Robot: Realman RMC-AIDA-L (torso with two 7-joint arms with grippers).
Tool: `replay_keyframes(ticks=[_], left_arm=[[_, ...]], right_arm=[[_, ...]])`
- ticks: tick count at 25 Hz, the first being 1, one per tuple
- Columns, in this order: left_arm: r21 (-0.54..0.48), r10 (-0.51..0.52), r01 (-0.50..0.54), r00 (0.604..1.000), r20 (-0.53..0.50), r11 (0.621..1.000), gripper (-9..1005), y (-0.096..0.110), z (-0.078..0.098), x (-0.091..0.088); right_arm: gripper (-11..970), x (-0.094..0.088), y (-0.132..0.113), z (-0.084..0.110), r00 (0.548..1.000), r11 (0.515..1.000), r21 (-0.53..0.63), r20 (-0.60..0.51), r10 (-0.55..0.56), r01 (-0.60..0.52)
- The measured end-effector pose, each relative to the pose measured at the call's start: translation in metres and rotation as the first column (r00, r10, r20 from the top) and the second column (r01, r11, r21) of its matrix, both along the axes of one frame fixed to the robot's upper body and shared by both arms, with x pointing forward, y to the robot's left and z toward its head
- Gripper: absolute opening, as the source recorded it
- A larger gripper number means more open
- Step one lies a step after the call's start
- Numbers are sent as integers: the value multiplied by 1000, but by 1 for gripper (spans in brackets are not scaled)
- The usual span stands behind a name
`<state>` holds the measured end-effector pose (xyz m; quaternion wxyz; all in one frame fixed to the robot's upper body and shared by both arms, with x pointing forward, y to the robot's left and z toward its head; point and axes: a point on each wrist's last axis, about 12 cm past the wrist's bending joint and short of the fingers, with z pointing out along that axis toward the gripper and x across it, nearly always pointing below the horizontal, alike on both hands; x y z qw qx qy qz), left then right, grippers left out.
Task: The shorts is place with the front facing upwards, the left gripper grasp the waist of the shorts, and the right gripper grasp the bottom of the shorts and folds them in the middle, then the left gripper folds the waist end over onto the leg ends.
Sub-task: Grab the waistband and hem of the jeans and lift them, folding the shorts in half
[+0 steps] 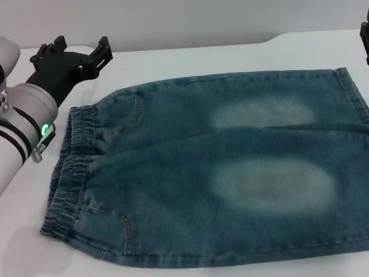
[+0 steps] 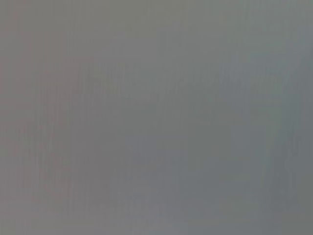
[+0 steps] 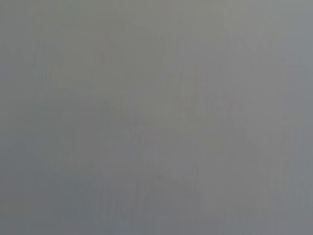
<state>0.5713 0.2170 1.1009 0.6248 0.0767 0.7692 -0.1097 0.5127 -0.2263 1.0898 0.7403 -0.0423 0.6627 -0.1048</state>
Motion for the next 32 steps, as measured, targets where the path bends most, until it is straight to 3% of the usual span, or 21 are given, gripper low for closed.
replay_keyframes(ticks=[15, 22, 27, 30, 32], left_arm=[[4, -10, 10, 1000, 3, 1000, 847, -3, 3, 2], [18, -19, 21, 997, -77, 1000, 846, -4, 2, 5], [75, -35, 49, 983, -180, 996, 845, -4, 20, 17], [103, -49, 69, 981, -186, 992, 845, -3, 40, 19], [108, -50, 72, 980, -190, 991, 845, -2, 43, 18]], right_arm=[[666, -5, -1, 2, 1000, 1000, 24, -2, -13, 13], [665, 2, -6, 7, 999, 995, 97, -50, -14, 18], [665, 33, -31, 29, 976, 973, 225, -194, 98, -53], [665, 41, -41, 49, 962, 957, 268, -213, 172, -112], [665, 44, -49, 59, 949, 941, 307, -228, 216, -141]])
